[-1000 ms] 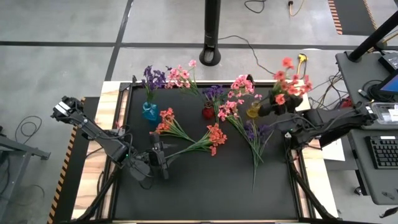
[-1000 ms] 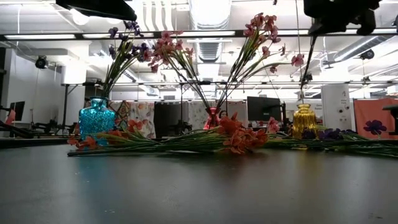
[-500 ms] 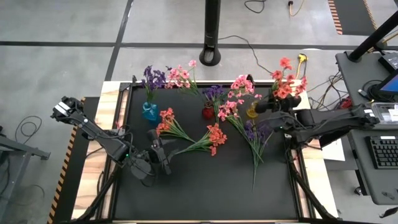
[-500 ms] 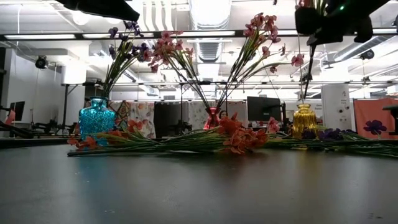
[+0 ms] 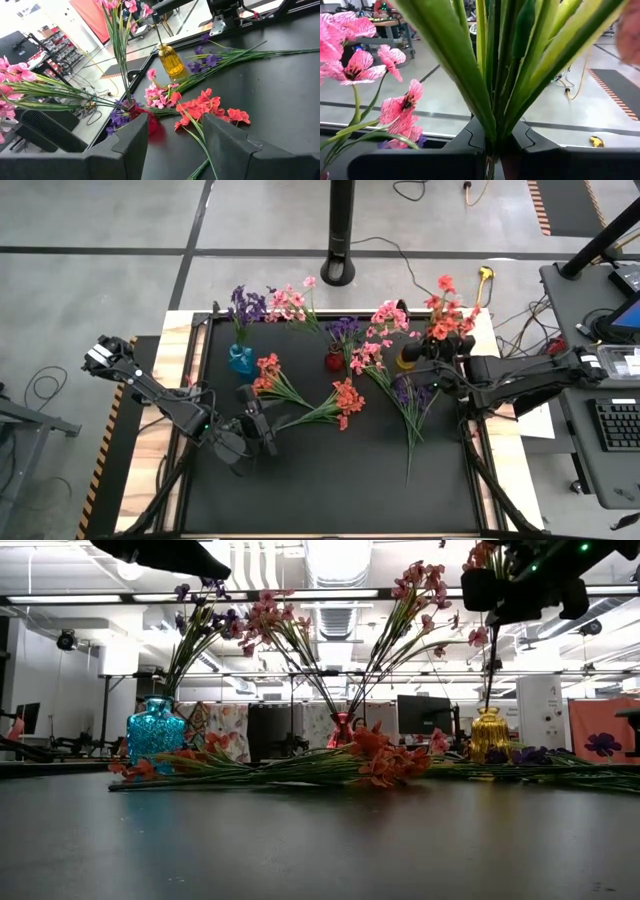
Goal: Sort flowers into vase by color
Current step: Put the bottom left orange flower into the yellow vase
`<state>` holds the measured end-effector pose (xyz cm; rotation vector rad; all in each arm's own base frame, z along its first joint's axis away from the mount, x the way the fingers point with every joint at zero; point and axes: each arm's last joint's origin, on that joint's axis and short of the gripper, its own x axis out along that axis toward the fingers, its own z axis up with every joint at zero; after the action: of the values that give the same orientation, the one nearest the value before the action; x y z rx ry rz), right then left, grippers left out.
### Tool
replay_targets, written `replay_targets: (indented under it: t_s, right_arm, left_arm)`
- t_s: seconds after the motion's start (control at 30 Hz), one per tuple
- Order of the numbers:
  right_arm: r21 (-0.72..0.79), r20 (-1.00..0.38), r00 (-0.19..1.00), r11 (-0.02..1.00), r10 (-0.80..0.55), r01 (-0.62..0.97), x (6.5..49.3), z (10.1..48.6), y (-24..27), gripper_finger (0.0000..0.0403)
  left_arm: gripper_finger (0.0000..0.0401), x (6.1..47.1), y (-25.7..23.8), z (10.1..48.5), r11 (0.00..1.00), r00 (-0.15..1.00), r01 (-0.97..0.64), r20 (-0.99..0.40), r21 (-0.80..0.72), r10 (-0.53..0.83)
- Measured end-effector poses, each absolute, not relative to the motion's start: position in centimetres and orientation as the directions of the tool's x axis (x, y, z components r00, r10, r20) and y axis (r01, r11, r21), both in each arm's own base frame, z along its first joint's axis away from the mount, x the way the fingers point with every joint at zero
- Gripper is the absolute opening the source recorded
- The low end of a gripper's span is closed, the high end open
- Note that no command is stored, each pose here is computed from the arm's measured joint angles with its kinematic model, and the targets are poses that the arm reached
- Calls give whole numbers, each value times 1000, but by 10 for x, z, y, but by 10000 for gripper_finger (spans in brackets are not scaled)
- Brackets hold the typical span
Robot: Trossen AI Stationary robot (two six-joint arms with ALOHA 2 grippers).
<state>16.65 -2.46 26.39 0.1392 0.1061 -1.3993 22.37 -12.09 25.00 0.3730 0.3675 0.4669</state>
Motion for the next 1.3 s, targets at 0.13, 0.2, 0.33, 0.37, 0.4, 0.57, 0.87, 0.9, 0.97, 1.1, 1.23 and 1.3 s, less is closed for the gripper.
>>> replay_targets:
  t_s: [0.13, 0.2, 0.33, 0.37, 0.4, 0.57, 0.87, 0.9, 0.97, 1.1, 1.23, 1.3]
  right_arm:
    - [50, -175, 184, 178, -967, 983, 167, 263, -25, 25]
    - [56, -177, 183, 176, -967, 983, 167, 263, -25, 32]
    - [61, -185, 190, 182, -964, 981, 167, 263, -25, 56]
    - [62, -188, 193, 184, -963, 981, 167, 263, -25, 64]
    - [62, -190, 195, 186, -962, 981, 167, 263, -25, 71]
    - [66, -206, 211, 201, -955, 977, 167, 263, -25, 109]
    - [72, -232, 235, 224, -944, 972, 168, 262, -24, 175]
    - [72, -234, 237, 226, -943, 971, 168, 262, -24, 182]
    - [74, -243, 245, 234, -938, 969, 168, 262, -24, 195]
    - [71, -259, 258, 248, -931, 966, 168, 261, -24, 221]
    - [47, -295, 273, 271, -916, 961, 165, 259, -24, 252]
    - [50, -321, 284, 283, -903, 958, 163, 260, -23, 269]
  left_arm:
    - [170, 224, -121, 250, 829, 831, -364, -255, 425, 495]
    - [170, 224, -121, 250, 829, 831, -364, -255, 425, 495]
    - [170, 224, -121, 250, 831, 831, -367, -255, 417, 495]
    - [170, 224, -121, 250, 832, 831, -367, -255, 417, 495]
    - [170, 224, -121, 250, 832, 831, -368, -255, 415, 495]
    - [170, 224, -121, 250, 836, 831, -372, -255, 403, 493]
    - [170, 224, -121, 250, 842, 832, -380, -256, 384, 492]
    - [170, 224, -121, 250, 842, 832, -381, -256, 382, 492]
    - [170, 224, -121, 250, 842, 832, -381, -256, 381, 492]
    - [170, 224, -121, 250, 842, 832, -382, -256, 380, 492]
    - [170, 224, -121, 250, 846, 832, -387, -256, 367, 492]
    - [170, 224, -121, 250, 848, 832, -390, -256, 360, 492]
